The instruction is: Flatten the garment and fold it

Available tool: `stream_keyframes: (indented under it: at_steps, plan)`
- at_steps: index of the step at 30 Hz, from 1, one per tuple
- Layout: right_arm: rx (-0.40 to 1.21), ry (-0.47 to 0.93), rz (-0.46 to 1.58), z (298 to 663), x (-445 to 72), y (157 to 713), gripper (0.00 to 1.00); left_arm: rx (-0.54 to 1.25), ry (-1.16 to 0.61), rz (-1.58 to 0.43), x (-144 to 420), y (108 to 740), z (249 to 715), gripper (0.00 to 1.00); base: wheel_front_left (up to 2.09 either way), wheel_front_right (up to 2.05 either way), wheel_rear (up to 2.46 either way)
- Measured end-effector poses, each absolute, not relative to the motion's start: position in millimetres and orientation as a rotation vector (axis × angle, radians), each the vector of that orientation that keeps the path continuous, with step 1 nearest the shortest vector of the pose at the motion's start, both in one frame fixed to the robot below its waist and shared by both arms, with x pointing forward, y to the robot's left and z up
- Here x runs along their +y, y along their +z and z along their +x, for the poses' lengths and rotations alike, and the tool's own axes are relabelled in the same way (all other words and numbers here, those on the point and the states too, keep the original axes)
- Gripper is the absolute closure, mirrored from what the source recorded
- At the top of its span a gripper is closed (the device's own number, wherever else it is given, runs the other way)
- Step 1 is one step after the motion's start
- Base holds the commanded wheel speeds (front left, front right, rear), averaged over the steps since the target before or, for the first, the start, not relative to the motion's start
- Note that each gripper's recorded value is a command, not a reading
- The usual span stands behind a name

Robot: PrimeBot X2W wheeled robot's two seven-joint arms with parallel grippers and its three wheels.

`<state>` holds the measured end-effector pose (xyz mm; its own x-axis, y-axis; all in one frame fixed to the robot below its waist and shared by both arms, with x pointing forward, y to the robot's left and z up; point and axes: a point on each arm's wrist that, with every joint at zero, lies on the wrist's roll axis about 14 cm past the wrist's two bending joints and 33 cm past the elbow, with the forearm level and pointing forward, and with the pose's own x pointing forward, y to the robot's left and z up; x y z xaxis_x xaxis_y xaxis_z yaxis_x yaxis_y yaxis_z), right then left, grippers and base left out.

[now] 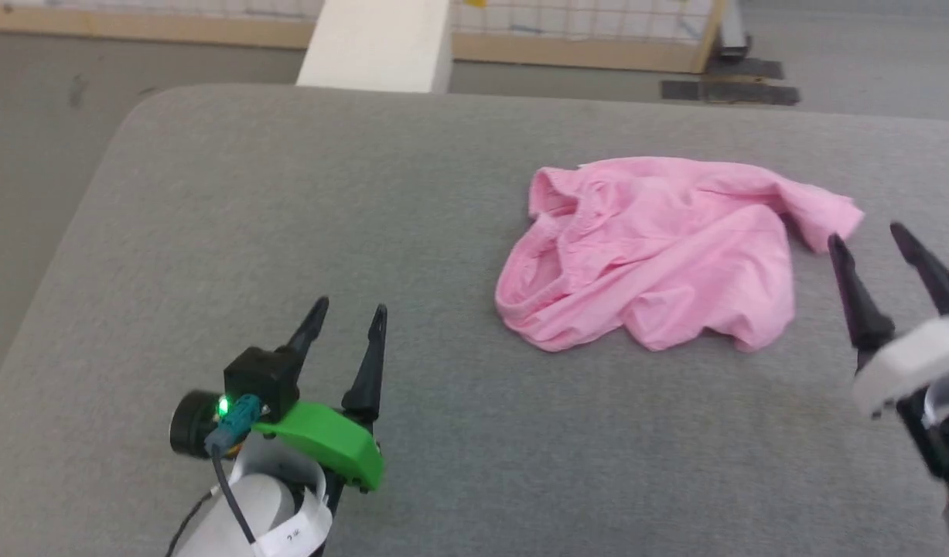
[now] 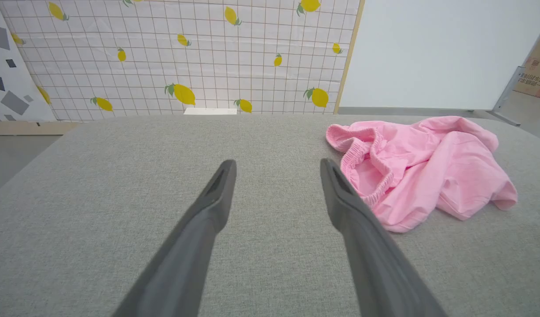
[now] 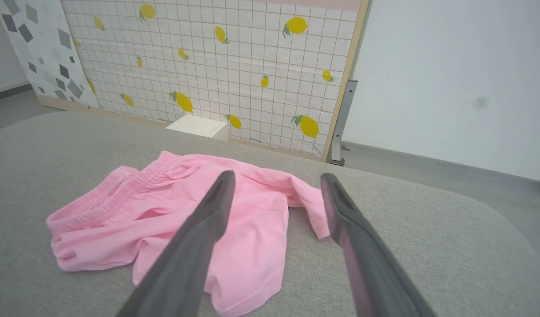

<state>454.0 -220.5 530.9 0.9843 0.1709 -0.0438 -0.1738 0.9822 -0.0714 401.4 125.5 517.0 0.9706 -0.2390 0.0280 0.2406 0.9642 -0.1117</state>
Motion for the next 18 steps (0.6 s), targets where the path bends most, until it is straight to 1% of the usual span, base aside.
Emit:
stream_keyframes:
  at_steps: [4,9,13,18]
  plan:
    - [-0.007,0.089,-0.045,418,-231,531,0.0,0.044,-0.32,-0.12,104,507,396,0.0,0.0,0.0,0.0]
    - [0.049,-0.001,-0.003,382,-234,512,0.0,0.104,-0.418,-0.086,81,498,394,0.0,0.0,0.0,0.0]
    - [0.079,-0.048,-0.012,373,-240,506,0.0,0.201,-0.539,-0.051,55,484,396,0.0,0.0,0.0,0.0]
    - [0.106,-0.09,-0.025,374,-250,500,0.0,0.317,-0.688,0.02,22,481,421,0.0,0.0,0.0,0.0]
